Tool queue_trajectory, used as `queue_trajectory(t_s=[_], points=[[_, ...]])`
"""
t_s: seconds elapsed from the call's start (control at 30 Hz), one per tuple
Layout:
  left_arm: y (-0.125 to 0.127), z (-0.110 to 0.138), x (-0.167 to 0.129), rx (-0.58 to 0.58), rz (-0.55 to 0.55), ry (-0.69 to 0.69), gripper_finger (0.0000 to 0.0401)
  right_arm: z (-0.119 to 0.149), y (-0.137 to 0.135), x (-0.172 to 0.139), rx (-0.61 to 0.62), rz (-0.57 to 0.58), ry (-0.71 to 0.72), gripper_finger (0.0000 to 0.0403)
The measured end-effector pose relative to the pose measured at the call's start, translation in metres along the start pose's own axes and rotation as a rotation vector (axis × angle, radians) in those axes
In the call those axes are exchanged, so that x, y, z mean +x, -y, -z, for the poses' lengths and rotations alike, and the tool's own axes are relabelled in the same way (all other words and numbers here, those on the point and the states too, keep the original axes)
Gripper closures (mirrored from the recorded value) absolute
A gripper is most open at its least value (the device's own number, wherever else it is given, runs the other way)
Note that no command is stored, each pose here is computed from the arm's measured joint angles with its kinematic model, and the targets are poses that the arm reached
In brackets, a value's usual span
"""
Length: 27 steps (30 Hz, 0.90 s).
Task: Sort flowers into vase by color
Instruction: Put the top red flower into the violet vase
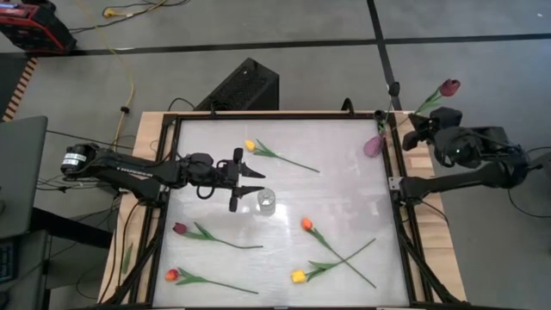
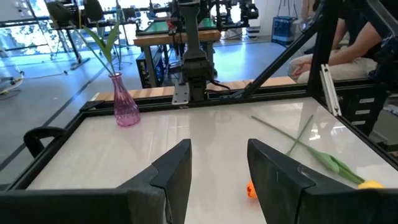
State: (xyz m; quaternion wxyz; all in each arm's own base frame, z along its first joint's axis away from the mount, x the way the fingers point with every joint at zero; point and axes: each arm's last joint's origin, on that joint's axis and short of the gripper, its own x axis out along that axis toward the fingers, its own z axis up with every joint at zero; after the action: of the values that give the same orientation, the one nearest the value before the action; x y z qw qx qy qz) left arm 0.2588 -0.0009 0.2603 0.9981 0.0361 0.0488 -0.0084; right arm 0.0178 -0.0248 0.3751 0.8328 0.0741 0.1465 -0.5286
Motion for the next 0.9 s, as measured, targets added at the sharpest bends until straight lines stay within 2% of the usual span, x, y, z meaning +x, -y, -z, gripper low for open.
queue_trajectory(t_s=[0.4, 0.67, 0.9], points=[[-0.001, 0.0, 0.0, -0.014, -0.002, -0.001, 0.0255, 0.007, -0.005, 0.006, -0.046, 0.064, 0.033, 0.0384], [-0.001, 0.0, 0.0, -0.015, 0.006, -0.001, 0.0255, 0.026, 0.0, 0.01, 0.001, 0.099, 0.05, 0.0384], [-0.001, 0.0, 0.0, -0.017, 0.005, -0.001, 0.0255, 0.035, 0.001, 0.013, 0.05, 0.083, 0.07, 0.0381]])
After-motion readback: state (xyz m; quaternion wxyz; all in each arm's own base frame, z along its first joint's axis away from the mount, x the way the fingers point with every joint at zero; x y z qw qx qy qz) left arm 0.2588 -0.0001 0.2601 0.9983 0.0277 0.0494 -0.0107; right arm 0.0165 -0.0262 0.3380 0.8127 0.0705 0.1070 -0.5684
